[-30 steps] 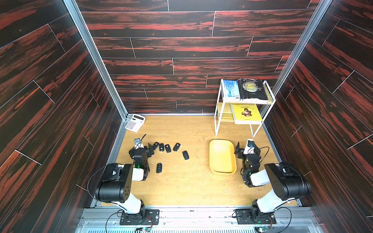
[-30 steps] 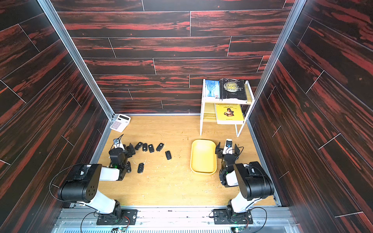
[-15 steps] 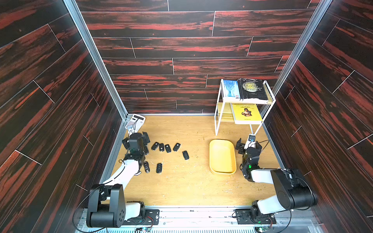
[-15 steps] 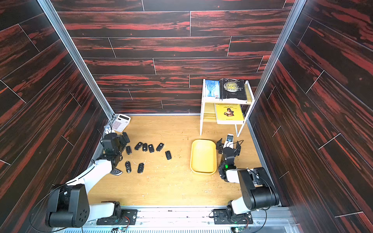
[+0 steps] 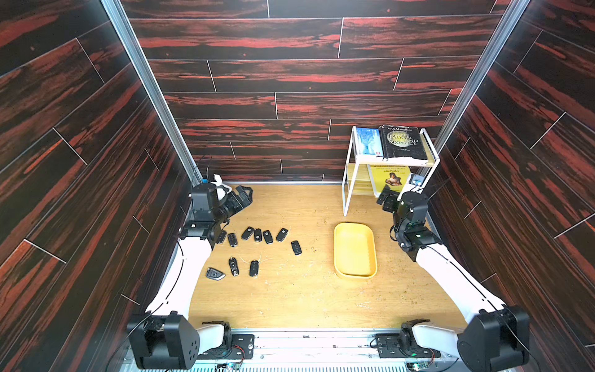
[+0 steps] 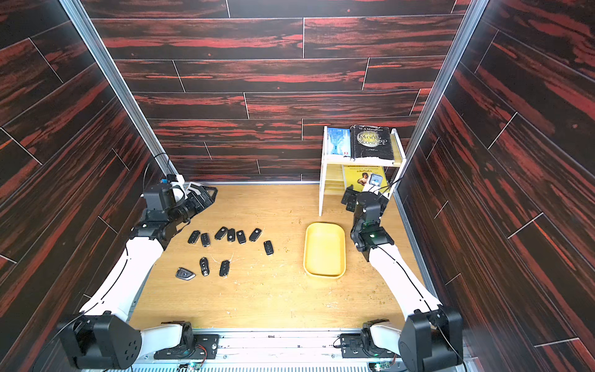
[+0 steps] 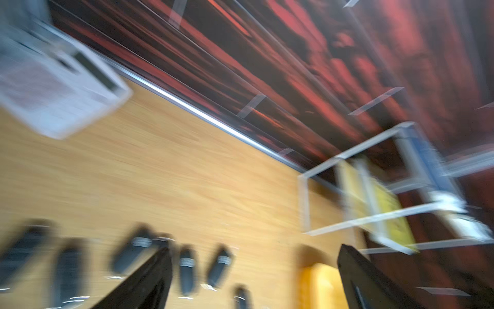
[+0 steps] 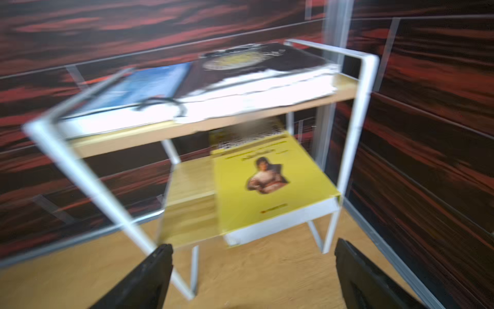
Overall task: Place the car key into the storage box
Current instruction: Pick up the car key from the center of the board.
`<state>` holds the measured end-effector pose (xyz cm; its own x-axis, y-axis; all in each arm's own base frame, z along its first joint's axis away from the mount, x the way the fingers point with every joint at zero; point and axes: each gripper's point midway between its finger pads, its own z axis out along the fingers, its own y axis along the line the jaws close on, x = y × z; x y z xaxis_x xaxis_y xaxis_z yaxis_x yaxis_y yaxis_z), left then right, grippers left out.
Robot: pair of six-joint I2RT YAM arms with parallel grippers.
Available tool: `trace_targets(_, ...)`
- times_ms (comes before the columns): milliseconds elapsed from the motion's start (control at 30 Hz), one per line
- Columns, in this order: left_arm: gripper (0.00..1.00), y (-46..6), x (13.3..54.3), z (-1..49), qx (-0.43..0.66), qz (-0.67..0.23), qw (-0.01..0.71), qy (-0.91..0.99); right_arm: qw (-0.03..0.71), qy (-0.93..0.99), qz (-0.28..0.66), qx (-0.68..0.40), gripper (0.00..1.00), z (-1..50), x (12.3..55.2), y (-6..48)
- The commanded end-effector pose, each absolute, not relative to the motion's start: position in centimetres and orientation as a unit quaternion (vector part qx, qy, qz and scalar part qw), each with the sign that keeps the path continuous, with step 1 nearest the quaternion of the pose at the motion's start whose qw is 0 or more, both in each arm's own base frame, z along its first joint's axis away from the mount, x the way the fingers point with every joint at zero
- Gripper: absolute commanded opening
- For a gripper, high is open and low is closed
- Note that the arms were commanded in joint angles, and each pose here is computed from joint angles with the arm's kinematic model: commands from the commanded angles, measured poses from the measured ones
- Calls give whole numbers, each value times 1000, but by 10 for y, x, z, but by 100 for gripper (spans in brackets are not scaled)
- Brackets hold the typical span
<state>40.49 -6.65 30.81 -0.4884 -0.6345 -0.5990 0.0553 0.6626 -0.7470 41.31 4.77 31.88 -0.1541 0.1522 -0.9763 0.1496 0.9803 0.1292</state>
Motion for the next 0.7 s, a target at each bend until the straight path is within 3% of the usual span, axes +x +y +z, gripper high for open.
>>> trace_targets(0, 100, -105, 383, 353, -185, -565, 413, 690, 597, 798, 85, 19, 99, 305, 393, 91)
trace_targets(167, 100, -121, 382, 363, -168, -657, 359, 642, 552, 804, 217, -39, 98, 316, 376, 139)
trace_targets(333, 99, -124, 393, 334, -182, -632, 309, 687, 425, 836, 329, -107, 98, 296, 368, 195)
trace_targets(433, 99, -112, 387, 297, -191, -531, 286, 775, 394, 831, 372, -129, 99, 288, 359, 215)
trace_targets(667, 92, -36, 346, 230, -187, -187, 185, 946, 367, 819, 409, -165, 99, 282, 344, 239)
